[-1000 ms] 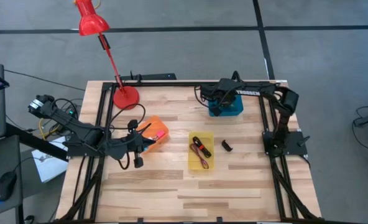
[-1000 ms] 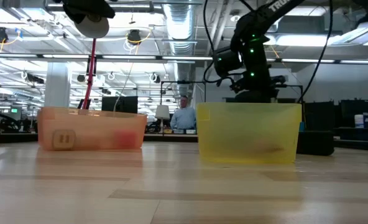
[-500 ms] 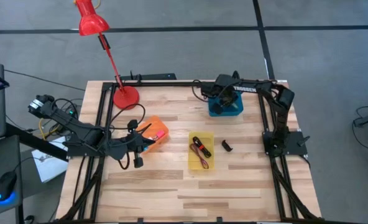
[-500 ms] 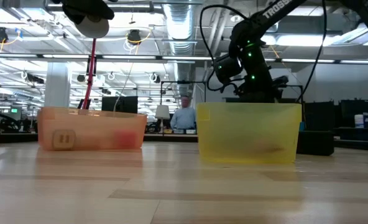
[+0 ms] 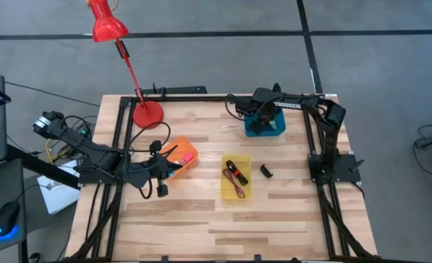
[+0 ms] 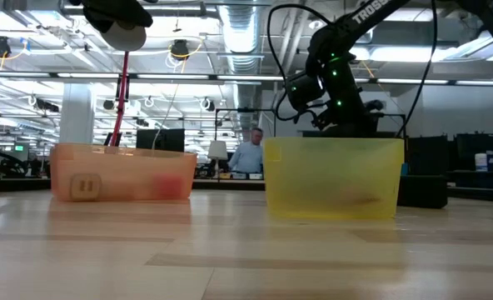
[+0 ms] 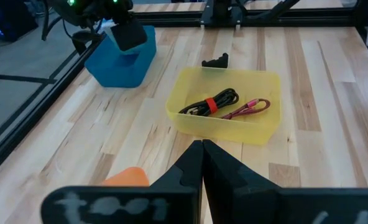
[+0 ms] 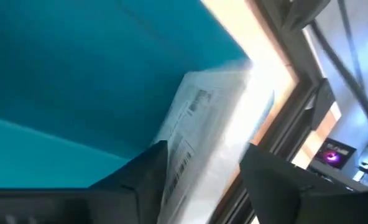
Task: Pick and place items into bin
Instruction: Put the white card reader box into the blue bin, then return to Home Position
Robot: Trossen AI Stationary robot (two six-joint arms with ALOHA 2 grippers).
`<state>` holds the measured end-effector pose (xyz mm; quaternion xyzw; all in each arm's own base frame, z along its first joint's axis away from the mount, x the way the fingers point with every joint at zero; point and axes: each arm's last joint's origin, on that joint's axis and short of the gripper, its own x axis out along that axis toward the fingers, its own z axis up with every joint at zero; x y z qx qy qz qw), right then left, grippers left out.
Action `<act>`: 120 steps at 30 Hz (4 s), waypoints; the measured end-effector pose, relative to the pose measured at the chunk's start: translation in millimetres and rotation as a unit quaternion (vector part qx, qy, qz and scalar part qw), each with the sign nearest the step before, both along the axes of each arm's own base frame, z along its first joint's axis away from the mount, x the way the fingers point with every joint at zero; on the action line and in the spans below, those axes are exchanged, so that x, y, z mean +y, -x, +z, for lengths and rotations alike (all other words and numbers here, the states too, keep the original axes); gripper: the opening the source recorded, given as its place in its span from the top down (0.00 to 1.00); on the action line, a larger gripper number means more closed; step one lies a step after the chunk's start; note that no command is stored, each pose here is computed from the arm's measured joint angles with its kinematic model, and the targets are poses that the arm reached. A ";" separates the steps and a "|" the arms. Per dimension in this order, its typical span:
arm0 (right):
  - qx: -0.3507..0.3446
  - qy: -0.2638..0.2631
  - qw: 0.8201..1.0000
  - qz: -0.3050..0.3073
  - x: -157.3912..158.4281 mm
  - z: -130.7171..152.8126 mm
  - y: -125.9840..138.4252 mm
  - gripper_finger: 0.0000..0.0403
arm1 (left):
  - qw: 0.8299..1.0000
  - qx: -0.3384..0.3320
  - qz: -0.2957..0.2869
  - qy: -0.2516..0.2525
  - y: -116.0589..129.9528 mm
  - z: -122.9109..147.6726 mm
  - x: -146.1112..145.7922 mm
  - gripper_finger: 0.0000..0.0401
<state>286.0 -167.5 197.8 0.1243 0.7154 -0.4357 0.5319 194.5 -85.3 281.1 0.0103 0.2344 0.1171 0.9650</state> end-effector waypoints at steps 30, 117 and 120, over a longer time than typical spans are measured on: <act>-0.096 0.040 0.994 0.024 11.4 89.5 -33.7 0.43 | 1.000 -0.003 0.006 0.011 0.0 -0.1 0.0 1.00; -0.693 0.024 0.611 0.383 209.2 42.0 155.4 0.43 | 0.987 -0.153 0.013 0.054 118.2 -68.7 55.5 1.00; -0.694 0.019 0.606 0.388 211.4 42.3 156.0 0.43 | 0.987 -0.153 0.013 0.054 118.2 -68.7 55.5 1.00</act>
